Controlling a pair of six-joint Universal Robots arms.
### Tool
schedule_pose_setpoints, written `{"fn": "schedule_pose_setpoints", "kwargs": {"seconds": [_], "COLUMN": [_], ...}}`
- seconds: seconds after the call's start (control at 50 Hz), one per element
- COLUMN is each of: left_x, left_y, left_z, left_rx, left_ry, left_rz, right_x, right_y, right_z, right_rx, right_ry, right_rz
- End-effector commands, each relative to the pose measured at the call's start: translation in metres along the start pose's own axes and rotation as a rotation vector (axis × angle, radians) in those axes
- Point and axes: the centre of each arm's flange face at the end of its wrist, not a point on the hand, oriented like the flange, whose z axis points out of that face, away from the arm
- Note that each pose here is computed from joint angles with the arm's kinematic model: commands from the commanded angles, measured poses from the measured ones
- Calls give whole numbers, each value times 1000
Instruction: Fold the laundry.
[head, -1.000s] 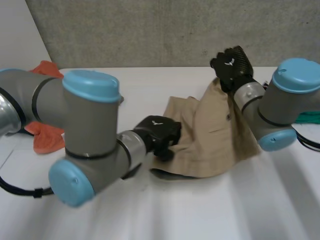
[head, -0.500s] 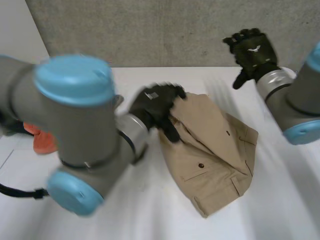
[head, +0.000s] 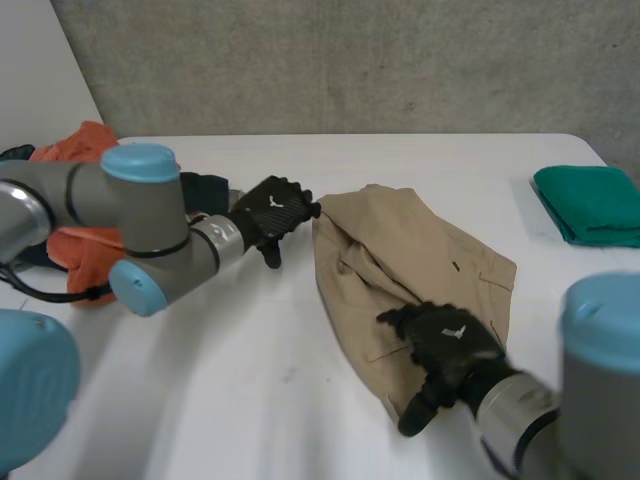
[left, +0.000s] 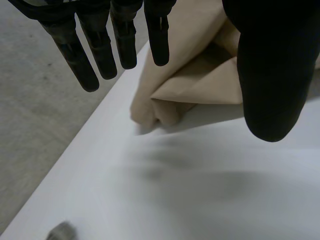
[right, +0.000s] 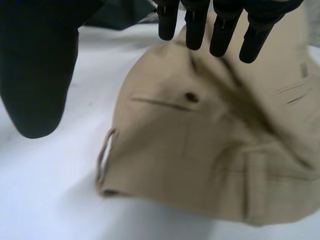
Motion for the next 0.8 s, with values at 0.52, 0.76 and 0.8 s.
{"fn": "schedule_pose_setpoints", "kwargs": {"seconds": [0.52, 0.76, 0.8], "left_x": [42, 45, 36], "left_y": [16, 3, -12], "left_z": [47, 53, 50], "left_rx": [106, 123, 127], "left_ry": [27, -82, -153], "left_rz": [46, 81, 83], "right_x": [-11, -5, 2], "right_y": [19, -72, -85], "right_z": [35, -34, -38], "right_rx": [104, 439, 478], "right_ry": [102, 144, 175], "right_rz": [-165, -173, -173]}}
